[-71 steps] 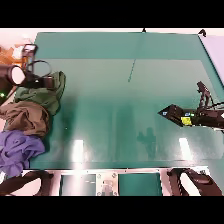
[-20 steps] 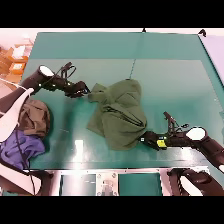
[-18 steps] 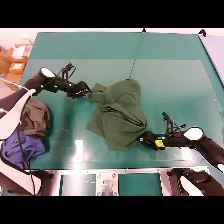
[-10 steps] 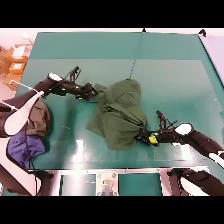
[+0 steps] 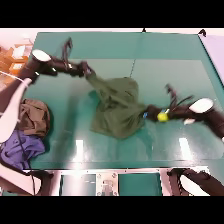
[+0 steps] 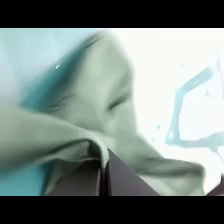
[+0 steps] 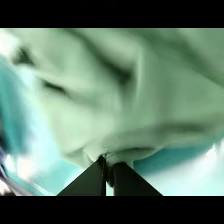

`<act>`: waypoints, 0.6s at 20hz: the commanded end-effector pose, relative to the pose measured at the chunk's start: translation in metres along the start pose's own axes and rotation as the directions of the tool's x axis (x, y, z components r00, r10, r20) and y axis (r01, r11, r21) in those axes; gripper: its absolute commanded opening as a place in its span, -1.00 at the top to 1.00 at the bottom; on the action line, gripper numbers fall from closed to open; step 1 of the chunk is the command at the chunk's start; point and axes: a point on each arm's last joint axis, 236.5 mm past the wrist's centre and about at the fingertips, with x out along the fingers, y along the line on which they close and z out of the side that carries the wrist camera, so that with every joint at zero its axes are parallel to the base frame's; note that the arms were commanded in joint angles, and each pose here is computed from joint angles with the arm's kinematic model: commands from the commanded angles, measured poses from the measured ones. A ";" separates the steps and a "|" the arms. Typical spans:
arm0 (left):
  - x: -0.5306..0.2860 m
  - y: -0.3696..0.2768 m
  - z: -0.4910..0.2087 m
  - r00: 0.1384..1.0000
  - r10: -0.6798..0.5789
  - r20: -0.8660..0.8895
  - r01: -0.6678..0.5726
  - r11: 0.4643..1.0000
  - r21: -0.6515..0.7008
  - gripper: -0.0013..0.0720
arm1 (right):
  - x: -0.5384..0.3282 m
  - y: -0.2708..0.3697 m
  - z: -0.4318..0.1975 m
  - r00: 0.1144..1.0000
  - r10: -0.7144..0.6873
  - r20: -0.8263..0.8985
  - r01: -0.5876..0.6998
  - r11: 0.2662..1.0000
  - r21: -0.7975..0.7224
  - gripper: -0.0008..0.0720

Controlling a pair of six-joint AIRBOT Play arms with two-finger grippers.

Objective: Fold the shirts.

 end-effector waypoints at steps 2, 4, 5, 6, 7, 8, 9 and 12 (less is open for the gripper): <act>-0.129 -0.161 0.101 0.942 -0.101 0.320 -0.019 0.936 0.352 0.91 | -0.148 0.093 0.100 0.956 0.075 0.282 -0.003 0.969 -0.248 0.93; -0.209 -0.253 0.118 0.862 -0.186 0.471 -0.092 0.858 0.506 0.91 | -0.216 0.144 0.118 0.903 0.119 0.412 0.043 0.931 -0.363 0.93; -0.249 -0.295 0.116 0.815 -0.228 0.532 -0.143 0.812 0.566 0.91 | -0.244 0.167 0.119 0.875 0.143 0.462 0.069 0.908 -0.412 0.93; -0.284 -0.331 0.109 0.771 -0.268 0.578 -0.184 0.775 0.605 0.91 | -0.271 0.192 0.116 0.846 0.170 0.505 0.100 0.880 -0.465 0.94; -0.318 -0.362 0.096 0.721 -0.304 0.622 -0.229 0.743 0.629 0.91 | -0.292 0.214 0.109 0.822 0.197 0.535 0.129 0.849 -0.512 0.93; -0.344 -0.385 0.082 0.687 -0.325 0.650 -0.275 0.712 0.646 0.91 | -0.312 0.234 0.098 0.795 0.226 0.562 0.159 0.817 -0.554 0.93; -0.368 -0.405 0.065 0.657 -0.337 0.674 -0.327 0.678 0.658 0.91 | -0.328 0.250 0.087 0.770 0.252 0.586 0.186 0.790 -0.584 0.93; -0.423 -0.428 0.034 0.571 -0.301 0.764 -0.504 0.606 0.615 0.91 | -0.353 0.273 0.050 0.726 0.284 0.626 0.247 0.742 -0.623 0.93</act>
